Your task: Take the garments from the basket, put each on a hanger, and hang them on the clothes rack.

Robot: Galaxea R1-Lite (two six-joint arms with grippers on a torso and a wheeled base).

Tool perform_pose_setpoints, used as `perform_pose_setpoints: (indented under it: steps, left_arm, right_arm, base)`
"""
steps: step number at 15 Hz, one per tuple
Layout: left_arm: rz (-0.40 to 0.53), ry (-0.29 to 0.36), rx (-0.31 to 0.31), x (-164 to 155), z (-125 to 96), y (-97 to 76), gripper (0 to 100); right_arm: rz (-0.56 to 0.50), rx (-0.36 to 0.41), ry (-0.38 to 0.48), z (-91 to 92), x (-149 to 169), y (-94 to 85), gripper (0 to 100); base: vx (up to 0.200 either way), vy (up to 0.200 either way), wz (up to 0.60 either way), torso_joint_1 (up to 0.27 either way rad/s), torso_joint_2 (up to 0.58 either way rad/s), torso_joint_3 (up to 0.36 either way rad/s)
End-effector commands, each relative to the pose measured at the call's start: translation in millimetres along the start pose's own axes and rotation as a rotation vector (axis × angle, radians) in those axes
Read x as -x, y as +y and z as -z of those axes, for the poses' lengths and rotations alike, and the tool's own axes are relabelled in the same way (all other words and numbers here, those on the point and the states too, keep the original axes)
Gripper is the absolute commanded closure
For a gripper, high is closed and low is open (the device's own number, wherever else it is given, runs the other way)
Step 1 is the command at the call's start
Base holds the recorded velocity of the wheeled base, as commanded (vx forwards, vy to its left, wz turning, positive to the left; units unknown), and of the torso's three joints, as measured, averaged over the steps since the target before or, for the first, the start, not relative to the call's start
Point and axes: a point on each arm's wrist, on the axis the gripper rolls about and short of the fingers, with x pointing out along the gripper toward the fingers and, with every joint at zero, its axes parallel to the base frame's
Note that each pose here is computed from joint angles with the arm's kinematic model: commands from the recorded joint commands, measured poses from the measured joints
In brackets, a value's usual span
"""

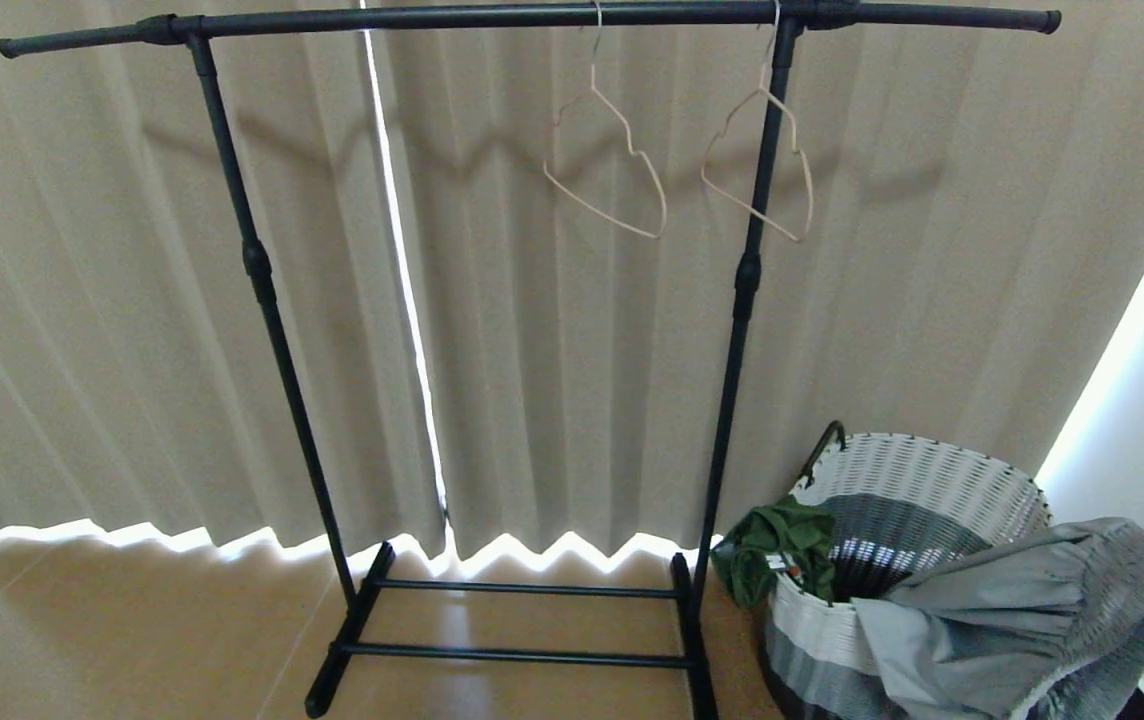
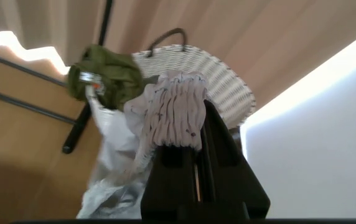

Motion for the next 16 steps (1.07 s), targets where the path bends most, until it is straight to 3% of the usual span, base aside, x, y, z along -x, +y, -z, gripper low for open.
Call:
perform_pose_setpoints:
  steps: [1, 12, 14, 16]
  left_arm:
    - [0.000, 0.001, 0.000, 0, 0, 0.0, 0]
    - [0.008, 0.001, -0.003, 0, 0, -0.2, 0]
    - [0.063, -0.013, -0.003, 1, -3, -1.4, 0]
    - [0.283, -0.124, -0.018, 11, -45, -5.6, 0]
  right_arm:
    - [-0.001, 0.000, 0.001, 0.1, 0, 0.1, 100]
    - [-0.024, 0.002, -0.034, -7.2, -1, -2.0, 100]
    - [-0.062, 0.006, -0.046, -18.7, -1, -4.6, 100]
    - [-0.165, 0.015, -0.064, -46.0, 1, -9.1, 100]
  base:
    - [0.000, 0.000, 0.00, 0.000, 0.00, 0.000]
    - [0.000, 0.000, 0.00, 0.000, 0.00, 0.000]
    - [0.000, 0.000, 0.00, 0.000, 0.00, 0.000]
    - [0.000, 0.000, 0.00, 0.000, 0.00, 0.000]
